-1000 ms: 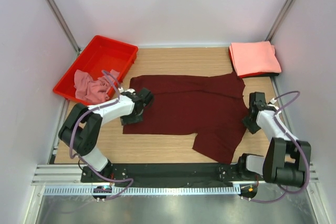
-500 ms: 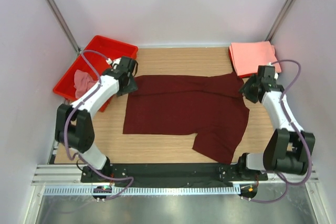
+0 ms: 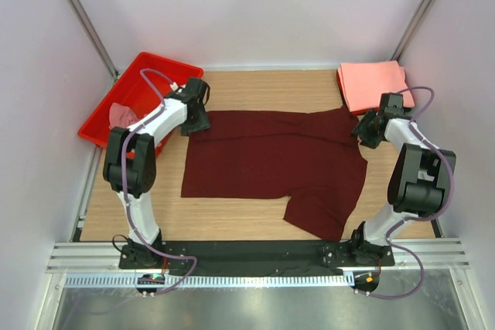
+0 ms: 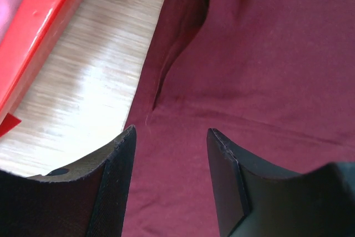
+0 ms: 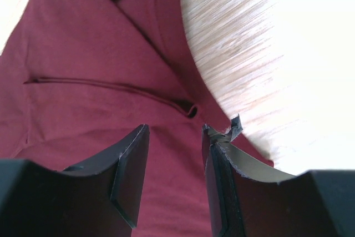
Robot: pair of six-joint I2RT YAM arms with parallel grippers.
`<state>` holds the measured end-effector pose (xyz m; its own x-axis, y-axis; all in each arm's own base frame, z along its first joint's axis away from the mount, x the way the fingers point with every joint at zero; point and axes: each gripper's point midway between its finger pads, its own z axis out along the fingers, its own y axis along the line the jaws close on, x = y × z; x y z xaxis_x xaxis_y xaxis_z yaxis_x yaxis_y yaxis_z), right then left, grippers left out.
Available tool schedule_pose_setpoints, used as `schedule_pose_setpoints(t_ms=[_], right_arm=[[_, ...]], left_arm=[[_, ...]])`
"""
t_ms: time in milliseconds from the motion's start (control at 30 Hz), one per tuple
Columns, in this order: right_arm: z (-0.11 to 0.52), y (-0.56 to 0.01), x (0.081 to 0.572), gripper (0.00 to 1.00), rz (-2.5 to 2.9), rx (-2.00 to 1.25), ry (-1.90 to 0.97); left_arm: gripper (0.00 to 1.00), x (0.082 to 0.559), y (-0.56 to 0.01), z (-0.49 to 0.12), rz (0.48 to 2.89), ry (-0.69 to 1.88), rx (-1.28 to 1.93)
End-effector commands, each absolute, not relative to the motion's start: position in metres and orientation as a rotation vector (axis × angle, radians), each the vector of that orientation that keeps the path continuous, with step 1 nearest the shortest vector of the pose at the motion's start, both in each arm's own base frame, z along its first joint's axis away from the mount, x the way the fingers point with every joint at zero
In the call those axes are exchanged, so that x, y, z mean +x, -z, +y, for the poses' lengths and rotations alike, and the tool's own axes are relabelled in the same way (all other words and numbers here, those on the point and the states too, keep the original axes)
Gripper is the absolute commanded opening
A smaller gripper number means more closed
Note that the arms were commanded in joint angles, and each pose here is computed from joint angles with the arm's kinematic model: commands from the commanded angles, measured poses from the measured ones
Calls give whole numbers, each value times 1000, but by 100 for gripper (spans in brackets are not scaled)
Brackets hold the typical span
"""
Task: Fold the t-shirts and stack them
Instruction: Fold the tshirt
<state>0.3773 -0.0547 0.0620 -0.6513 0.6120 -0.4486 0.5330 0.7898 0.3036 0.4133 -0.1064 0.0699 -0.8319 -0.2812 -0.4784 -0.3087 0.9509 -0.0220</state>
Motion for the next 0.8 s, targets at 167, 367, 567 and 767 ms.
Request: schedule_pose_setpoints(t_ms=[167,367,567,767], right_arm=[[-62,-67,409,50,2349,824,-220],[-65,-57,409,51,2364,833,-193],[-63,-48,403,50,2367,854,-196],[-69,-47,399,48,2371,852,-148]], left_arm=[[55,432,-58,-96,2614,-144,-416],[54,439,-53,-102,2613,-104,-409],[54,444,-49,-104,2618,-96,-395],[50,447,-42,-105,2634,-103,-398]])
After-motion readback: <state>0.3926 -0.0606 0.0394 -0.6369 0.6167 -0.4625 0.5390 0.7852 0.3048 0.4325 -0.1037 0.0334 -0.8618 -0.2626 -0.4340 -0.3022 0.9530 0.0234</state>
